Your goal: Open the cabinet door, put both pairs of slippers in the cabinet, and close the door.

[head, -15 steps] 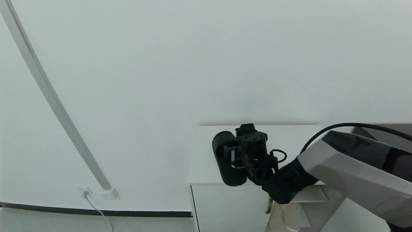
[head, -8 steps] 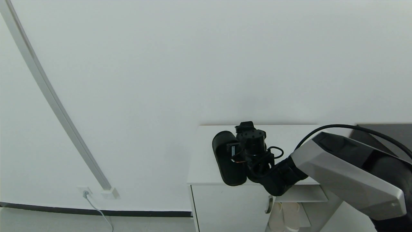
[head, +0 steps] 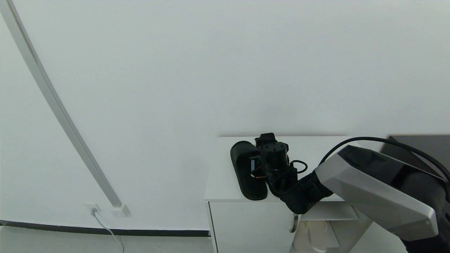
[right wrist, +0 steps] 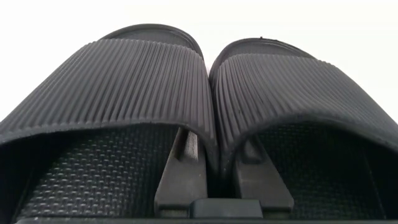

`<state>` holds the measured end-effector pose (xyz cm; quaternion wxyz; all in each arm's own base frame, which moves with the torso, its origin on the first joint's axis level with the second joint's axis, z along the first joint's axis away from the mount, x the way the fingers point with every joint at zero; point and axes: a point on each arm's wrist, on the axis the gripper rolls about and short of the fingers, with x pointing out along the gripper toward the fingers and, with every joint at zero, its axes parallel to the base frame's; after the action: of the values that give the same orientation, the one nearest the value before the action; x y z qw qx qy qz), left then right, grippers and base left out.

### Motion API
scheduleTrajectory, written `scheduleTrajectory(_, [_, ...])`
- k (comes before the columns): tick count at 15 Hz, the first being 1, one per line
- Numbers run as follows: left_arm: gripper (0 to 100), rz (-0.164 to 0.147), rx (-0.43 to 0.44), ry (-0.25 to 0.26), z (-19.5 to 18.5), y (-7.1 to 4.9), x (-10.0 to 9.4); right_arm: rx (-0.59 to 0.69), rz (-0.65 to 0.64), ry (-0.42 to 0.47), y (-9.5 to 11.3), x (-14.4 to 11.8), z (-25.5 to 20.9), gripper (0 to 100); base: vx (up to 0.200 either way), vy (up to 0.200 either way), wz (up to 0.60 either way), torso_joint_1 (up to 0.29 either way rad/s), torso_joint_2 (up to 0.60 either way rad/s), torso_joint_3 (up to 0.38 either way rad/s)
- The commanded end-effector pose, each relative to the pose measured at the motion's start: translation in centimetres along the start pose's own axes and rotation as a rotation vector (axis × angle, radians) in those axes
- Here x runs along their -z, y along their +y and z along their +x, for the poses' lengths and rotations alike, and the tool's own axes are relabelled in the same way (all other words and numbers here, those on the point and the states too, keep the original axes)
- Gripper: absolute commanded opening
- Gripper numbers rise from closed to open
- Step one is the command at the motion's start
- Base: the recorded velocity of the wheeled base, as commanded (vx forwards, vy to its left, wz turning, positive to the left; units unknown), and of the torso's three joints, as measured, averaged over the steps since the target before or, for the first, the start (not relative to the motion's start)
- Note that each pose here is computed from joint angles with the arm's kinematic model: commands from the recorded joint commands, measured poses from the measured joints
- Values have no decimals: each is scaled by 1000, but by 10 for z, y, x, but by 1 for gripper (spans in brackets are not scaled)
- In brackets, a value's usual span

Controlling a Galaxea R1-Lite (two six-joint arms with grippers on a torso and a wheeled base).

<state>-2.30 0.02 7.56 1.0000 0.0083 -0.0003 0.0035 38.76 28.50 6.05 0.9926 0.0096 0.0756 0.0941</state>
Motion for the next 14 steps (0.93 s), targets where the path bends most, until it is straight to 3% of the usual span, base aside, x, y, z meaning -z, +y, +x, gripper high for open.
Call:
scheduleTrajectory(1, [0,0,1,1,0,0,0,1,5,-10,0,-7,-4,0,0,0,0,0,0,0])
scheduleTrajectory(6, [0,-6,-5,1,0,0,0,-29,-14,19,-8,-32,-60,0,0,0,0,0,0,0])
scheduleTrajectory(10, [0,-6,-2,2,0,0,0,-76,-15,18,-32,-46,-141,0,0,0,0,0,0,0])
scheduleTrajectory(14, [0,-7,-5,1,0,0,0,-119,-15,6,-48,-60,-189,0,0,0,0,0,0,0])
